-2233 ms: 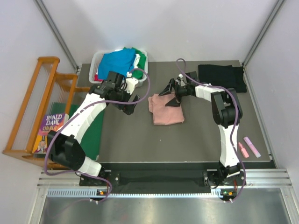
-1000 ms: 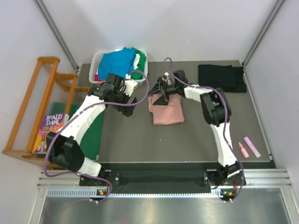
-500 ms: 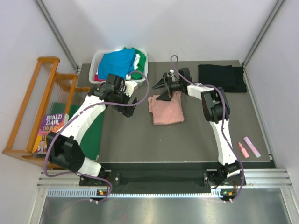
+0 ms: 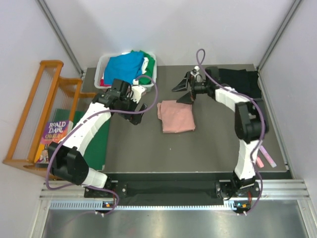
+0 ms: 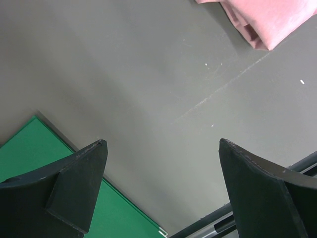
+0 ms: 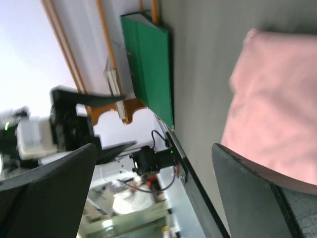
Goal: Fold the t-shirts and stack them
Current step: Fold the tshirt
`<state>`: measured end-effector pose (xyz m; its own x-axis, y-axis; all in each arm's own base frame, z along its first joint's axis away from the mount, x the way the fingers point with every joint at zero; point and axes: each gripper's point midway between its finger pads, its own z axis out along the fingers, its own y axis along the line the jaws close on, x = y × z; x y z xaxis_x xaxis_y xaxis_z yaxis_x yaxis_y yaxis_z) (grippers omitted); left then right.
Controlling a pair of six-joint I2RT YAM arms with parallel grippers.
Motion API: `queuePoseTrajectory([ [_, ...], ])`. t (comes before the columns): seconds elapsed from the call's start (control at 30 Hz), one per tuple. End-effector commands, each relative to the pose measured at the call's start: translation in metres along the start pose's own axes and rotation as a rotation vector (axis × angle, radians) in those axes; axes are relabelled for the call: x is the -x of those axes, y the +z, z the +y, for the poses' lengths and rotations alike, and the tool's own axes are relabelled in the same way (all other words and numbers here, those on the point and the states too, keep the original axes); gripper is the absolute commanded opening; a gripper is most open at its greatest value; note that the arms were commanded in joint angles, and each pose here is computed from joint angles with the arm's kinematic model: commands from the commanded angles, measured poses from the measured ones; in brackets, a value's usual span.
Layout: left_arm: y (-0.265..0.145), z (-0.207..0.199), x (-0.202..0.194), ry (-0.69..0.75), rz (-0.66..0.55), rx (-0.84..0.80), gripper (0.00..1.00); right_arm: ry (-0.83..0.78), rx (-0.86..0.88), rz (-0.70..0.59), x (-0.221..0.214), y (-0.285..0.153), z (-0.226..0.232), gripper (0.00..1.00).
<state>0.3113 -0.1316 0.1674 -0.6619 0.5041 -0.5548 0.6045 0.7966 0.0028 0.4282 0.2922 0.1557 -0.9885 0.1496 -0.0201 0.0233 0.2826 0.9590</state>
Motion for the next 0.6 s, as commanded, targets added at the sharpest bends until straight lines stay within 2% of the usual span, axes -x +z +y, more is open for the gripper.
queuePoseTrajectory([
  [0.0, -0.005, 0.000, 0.006, -0.006, -0.053, 0.004, 0.99, -0.160, 0.006, -0.064, -0.049, -0.040, 0.037, 1.00],
  [0.23, -0.003, 0.000, 0.005, -0.006, -0.048, 0.001, 0.99, -0.011, -0.048, -0.031, -0.105, -0.039, -0.046, 1.00],
  [0.47, -0.004, 0.001, 0.003, -0.005, -0.042, 0.009, 0.99, 0.039, -0.078, -0.014, -0.102, -0.029, -0.080, 1.00],
  [0.57, -0.005, 0.002, 0.002, -0.002, -0.041, 0.015, 0.99, 0.086, -0.145, -0.006, -0.105, -0.026, -0.113, 1.00],
])
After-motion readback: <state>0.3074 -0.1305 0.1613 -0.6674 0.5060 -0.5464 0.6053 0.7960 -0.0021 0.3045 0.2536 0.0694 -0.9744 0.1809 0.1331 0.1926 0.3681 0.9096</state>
